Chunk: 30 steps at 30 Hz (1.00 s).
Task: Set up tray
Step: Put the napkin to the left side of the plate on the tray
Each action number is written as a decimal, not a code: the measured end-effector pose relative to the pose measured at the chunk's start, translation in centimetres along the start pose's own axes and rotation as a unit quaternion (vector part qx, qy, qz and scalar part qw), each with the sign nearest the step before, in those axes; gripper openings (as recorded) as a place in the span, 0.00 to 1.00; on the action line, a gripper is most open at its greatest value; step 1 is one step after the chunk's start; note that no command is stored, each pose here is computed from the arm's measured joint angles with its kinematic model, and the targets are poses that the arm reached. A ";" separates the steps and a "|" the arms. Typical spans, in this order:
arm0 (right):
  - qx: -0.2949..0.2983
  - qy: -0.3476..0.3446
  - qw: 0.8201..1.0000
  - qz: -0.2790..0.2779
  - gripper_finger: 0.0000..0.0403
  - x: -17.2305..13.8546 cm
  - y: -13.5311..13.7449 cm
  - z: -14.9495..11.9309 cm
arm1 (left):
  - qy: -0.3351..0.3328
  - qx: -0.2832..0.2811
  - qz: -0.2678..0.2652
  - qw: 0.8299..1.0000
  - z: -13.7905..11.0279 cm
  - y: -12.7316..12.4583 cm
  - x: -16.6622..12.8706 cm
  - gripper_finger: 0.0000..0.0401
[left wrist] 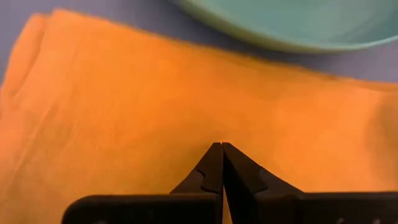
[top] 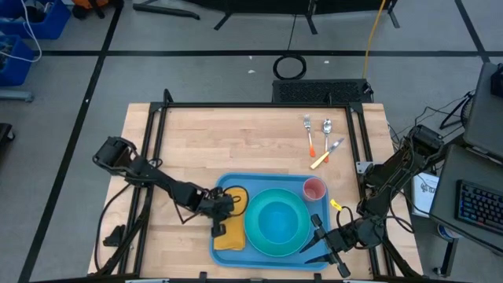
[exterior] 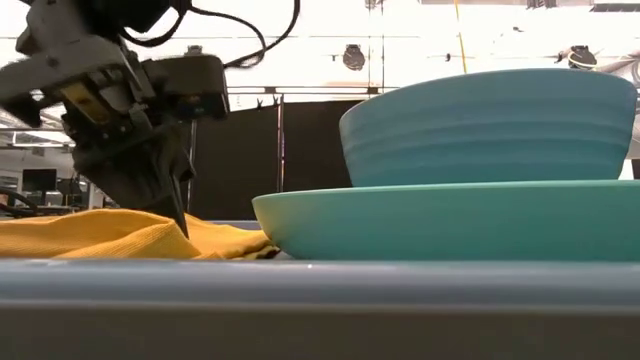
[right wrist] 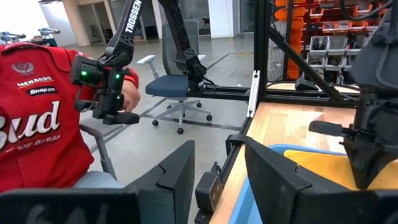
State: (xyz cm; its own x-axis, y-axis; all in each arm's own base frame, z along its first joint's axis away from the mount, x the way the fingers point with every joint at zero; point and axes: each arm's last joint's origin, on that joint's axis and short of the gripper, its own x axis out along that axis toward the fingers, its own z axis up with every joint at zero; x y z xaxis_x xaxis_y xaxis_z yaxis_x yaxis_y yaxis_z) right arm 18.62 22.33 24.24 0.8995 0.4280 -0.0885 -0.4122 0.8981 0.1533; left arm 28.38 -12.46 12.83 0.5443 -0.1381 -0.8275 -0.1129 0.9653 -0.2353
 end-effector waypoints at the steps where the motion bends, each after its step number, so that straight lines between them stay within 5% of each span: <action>1: 0.000 0.000 1.000 0.000 0.33 0.0 0.0 0.0 | 0.000 0.001 0.000 1.000 0.0 0.0 0.0 0.01; 30: -0.002 0.000 1.000 -0.001 0.33 0.0 0.0 0.0 | -0.012 0.019 -0.013 1.000 0.4 0.3 0.6 0.04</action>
State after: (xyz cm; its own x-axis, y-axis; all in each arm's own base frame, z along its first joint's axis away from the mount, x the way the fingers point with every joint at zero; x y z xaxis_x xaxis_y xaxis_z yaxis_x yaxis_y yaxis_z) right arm 18.65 22.30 24.23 0.9001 0.4263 -0.0895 -0.4110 0.8992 0.1501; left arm 29.02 -12.21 12.46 0.5664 -0.1580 -0.8088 -0.0667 0.9694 -0.2361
